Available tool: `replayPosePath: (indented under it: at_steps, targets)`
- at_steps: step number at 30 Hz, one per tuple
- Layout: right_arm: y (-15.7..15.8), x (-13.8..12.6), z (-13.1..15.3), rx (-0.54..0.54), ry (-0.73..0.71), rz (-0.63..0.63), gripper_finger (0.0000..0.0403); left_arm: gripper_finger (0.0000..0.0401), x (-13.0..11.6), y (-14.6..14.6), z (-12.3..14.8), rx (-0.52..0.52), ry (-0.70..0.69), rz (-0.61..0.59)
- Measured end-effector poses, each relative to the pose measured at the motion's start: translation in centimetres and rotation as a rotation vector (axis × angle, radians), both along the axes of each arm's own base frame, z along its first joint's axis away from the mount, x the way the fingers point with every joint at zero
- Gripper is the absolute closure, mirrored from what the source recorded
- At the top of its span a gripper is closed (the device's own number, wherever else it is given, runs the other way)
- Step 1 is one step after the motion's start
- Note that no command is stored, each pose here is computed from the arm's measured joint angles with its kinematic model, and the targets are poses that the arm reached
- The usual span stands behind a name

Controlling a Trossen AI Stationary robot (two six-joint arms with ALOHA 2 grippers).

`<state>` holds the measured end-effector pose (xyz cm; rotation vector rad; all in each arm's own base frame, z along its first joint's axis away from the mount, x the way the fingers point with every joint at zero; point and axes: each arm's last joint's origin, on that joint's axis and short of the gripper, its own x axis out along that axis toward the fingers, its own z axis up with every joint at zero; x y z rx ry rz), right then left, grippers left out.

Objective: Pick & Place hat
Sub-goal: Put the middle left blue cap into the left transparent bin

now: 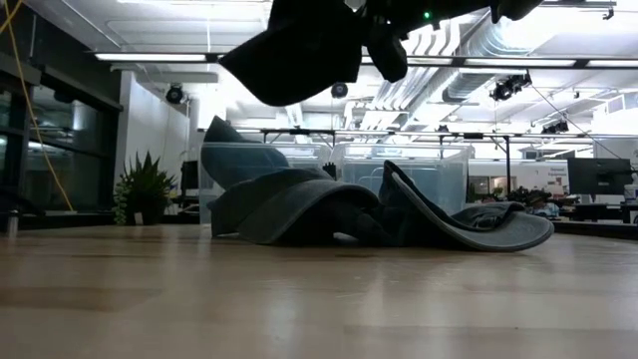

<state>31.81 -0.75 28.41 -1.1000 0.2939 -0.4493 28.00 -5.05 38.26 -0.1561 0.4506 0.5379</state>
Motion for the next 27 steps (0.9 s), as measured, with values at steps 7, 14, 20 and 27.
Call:
replayPosePath:
  at_steps: [7,14,20,27]
  targets:
    - [-0.1,0.0,-0.1,0.000,0.013,-0.031,0.0402,0.0209,-1.9,0.6,1.3,0.046,-0.006,0.014]
    - [-0.1,-0.1,-0.2,-0.003,0.020,-0.043,0.0402,0.0190,-5.0,1.4,2.5,0.048,-0.007,0.053]
    - [-0.1,-0.1,0.3,-0.014,-0.022,-0.027,0.0403,0.0190,-5.9,1.7,2.1,0.000,0.012,0.142]
    - [0.4,-0.3,2.3,-0.036,-0.041,0.018,0.0403,0.0190,-5.2,1.5,0.3,-0.012,0.060,0.139]
